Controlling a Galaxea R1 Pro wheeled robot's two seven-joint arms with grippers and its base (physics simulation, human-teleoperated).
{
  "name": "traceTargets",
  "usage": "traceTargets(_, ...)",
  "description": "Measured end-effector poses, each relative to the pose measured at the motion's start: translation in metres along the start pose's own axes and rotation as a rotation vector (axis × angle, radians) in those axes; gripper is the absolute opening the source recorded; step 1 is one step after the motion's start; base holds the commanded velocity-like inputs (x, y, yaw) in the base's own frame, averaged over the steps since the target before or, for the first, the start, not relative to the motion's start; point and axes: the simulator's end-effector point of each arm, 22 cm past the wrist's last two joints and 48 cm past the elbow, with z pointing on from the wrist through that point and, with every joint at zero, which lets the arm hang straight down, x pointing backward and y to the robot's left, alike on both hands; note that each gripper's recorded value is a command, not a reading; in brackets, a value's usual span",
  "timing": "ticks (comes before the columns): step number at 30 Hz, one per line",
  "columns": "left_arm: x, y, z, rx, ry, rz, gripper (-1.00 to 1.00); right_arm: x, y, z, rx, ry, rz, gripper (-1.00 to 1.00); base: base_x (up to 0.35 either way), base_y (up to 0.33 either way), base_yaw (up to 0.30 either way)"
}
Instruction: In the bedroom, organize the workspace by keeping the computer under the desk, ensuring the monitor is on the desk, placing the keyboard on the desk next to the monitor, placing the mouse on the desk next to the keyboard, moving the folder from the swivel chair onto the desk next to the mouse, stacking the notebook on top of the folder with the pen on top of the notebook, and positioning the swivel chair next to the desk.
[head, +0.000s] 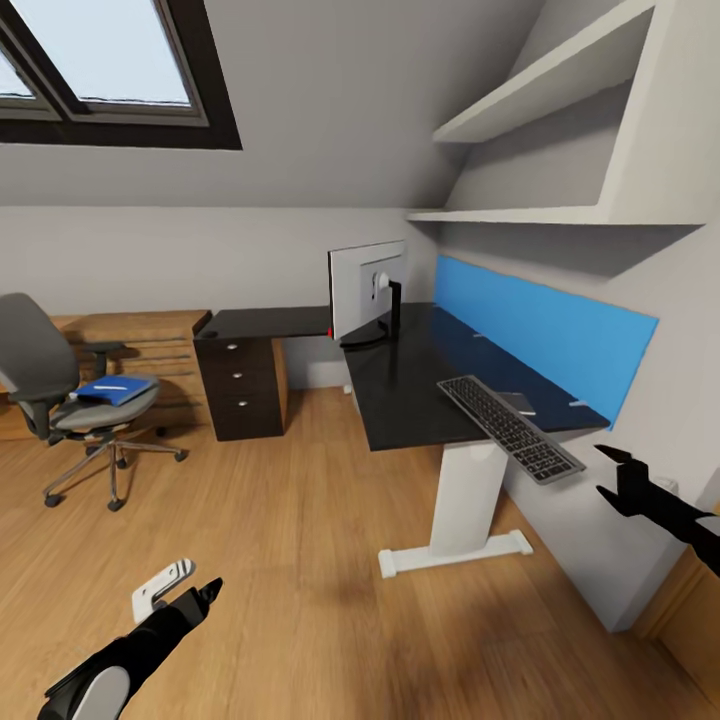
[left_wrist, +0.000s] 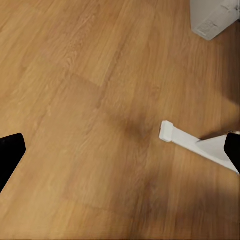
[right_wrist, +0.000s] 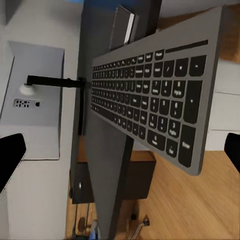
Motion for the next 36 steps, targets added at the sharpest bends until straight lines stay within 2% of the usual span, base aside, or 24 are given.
traceTargets(8, 0.026, -0.01, 0.009, 0.029, 0.029, 0.033, 1.0, 0.009, -0.011, 0.0, -0.034, 0.025, 0.029, 1.0, 0.0, 0.0, 0.0)
traceTargets(23, 0.05, 0.002, 0.025, 0.034, 0.034, 0.037, 1.0, 0.022, -0.04, 0.002, -0.04, 0.062, 0.055, 1.0, 0.0, 0.0, 0.0)
traceTargets(33, 0.051, 0.001, 0.025, 0.037, 0.036, 0.037, 1.0, 0.022, -0.039, 0.002, -0.042, 0.062, 0.056, 1.0, 0.0, 0.0, 0.0)
traceTargets(36, 0.055, 0.005, 0.028, 0.035, 0.036, 0.037, 1.0, 0.023, -0.045, 0.002, -0.042, 0.062, 0.055, 1.0, 0.0, 0.0, 0.0)
